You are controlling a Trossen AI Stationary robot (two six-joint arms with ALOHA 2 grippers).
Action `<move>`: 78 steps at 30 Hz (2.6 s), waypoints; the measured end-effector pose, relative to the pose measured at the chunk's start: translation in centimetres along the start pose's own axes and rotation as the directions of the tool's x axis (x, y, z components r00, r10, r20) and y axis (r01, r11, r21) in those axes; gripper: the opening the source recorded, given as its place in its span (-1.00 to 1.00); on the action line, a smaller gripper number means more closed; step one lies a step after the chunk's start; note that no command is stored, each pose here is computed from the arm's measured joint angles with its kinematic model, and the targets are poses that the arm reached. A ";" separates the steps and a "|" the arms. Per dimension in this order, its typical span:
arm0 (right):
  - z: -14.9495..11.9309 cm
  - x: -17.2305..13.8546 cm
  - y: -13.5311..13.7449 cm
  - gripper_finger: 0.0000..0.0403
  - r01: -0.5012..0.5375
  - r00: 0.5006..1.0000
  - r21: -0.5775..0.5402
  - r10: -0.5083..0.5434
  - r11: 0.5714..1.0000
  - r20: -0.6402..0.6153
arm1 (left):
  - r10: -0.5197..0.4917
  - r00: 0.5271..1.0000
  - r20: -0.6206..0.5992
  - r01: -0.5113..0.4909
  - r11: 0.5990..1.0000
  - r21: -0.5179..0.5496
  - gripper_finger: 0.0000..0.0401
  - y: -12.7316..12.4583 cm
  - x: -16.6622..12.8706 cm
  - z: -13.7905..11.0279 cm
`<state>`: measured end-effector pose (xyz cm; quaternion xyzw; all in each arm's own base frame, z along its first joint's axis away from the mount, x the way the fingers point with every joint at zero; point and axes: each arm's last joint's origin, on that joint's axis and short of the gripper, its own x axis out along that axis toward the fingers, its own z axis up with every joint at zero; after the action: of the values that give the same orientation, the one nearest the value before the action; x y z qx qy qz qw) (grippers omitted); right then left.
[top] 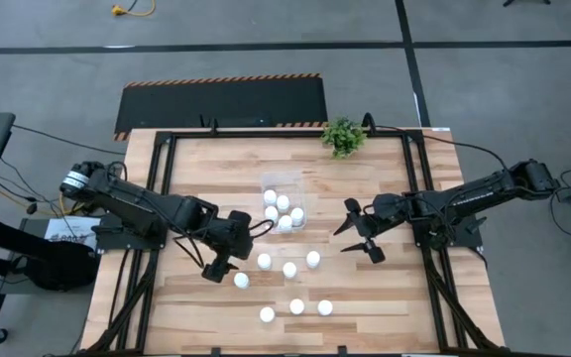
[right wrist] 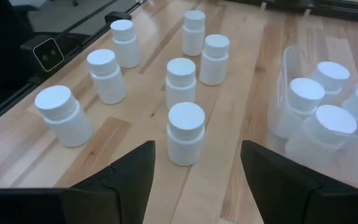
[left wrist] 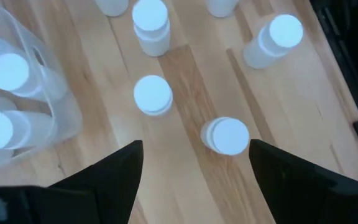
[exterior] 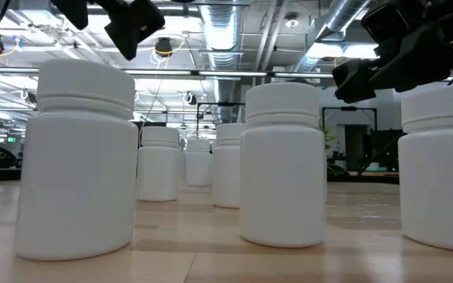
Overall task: Pick and place pill bottles into a basket
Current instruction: Put the pill bottles into the container
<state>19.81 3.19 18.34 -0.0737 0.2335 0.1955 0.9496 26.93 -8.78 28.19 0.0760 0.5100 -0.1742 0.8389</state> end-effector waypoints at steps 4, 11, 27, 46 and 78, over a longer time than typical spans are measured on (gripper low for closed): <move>0.0 0.0 0.0 0.14 0.000 1.000 0.000 0.000 1.000 0.000 | -0.010 0.999 -0.037 0.011 1.000 0.021 0.40 -0.9 1.7 -0.1; -0.1 0.0 0.0 0.14 -0.002 1.000 0.001 0.002 1.000 -0.006 | -0.020 0.990 -0.140 0.027 0.999 0.046 0.40 -1.8 5.2 0.0; -0.1 0.0 0.0 0.14 -0.004 1.000 0.001 0.004 1.000 -0.007 | -0.034 0.968 -0.247 0.055 0.995 0.079 0.40 -3.2 8.6 -0.4; 0.0 0.0 0.1 0.14 -0.008 1.000 -0.001 0.008 1.000 -0.006 | -0.018 0.972 -0.236 0.038 0.996 0.078 0.40 -3.4 9.8 -1.2; 0.0 0.0 0.1 0.14 -0.007 1.000 -0.002 0.007 1.000 0.001 | -0.032 0.974 -0.225 0.050 0.996 0.075 -0.06 -3.4 10.0 -1.3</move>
<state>19.79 3.29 18.35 -0.0740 0.2333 0.1990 0.9489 28.78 -13.69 18.90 0.1185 0.5953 -0.2021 0.7686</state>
